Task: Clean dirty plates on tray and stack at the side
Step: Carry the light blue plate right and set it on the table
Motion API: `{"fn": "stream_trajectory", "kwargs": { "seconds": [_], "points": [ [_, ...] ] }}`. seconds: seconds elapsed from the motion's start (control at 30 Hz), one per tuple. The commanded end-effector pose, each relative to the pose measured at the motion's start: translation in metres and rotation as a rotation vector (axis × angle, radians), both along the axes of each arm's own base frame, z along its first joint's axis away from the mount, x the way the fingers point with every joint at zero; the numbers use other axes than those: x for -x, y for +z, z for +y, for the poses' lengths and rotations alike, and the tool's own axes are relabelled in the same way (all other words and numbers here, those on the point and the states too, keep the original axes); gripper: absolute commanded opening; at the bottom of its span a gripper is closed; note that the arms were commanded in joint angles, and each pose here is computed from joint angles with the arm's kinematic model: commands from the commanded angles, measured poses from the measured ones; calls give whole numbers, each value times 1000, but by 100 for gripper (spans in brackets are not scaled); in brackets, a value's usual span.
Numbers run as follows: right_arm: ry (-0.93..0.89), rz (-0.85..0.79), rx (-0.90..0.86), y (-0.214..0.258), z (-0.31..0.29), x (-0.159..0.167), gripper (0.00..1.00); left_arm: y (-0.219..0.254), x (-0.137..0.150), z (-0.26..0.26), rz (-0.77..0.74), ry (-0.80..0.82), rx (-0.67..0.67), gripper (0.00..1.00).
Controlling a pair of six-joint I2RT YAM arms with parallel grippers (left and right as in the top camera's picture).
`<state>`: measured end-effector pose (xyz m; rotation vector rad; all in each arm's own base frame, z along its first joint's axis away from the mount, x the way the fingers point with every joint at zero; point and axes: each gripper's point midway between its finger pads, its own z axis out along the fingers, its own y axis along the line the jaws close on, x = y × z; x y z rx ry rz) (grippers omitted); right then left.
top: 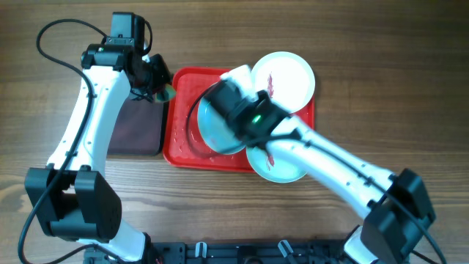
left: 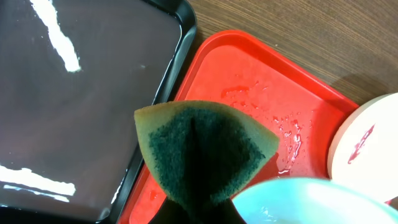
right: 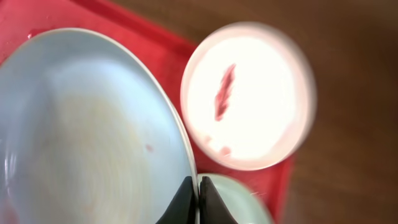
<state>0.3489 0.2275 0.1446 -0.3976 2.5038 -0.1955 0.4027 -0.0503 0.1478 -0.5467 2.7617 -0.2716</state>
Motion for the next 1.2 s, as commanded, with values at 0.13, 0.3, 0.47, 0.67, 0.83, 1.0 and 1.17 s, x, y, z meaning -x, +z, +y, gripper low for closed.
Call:
{"fn": "stream_trajectory", "kwargs": {
  "seconds": [0.13, 0.3, 0.47, 0.67, 0.83, 1.0, 1.17],
  "points": [
    [-141, 174, -514, 45, -68, -18, 4, 0, 1, -2, 8, 4, 7, 4],
    [-404, 170, -515, 44, -169, -25, 4, 0, 1, -2, 7, 4, 7, 4],
    [-675, 139, -433, 32, -268, -19, 4, -1, 2, -2, 12, 4, 7, 4],
    [-856, 149, -416, 10, -330, -1, 4, -1, 3, -2, 15, 4, 7, 4],
    [-948, 163, -413, -24, -350, 15, 4, -1, 3, -2, 15, 4, 7, 4],
    [-1017, 172, -398, -58, -353, 28, 4, -1, 3, -2, 15, 4, 7, 4],
    [-1055, 159, -350, -83, -360, 39, 4, -1, 3, -2, 15, 4, 7, 4]
  ]
}}
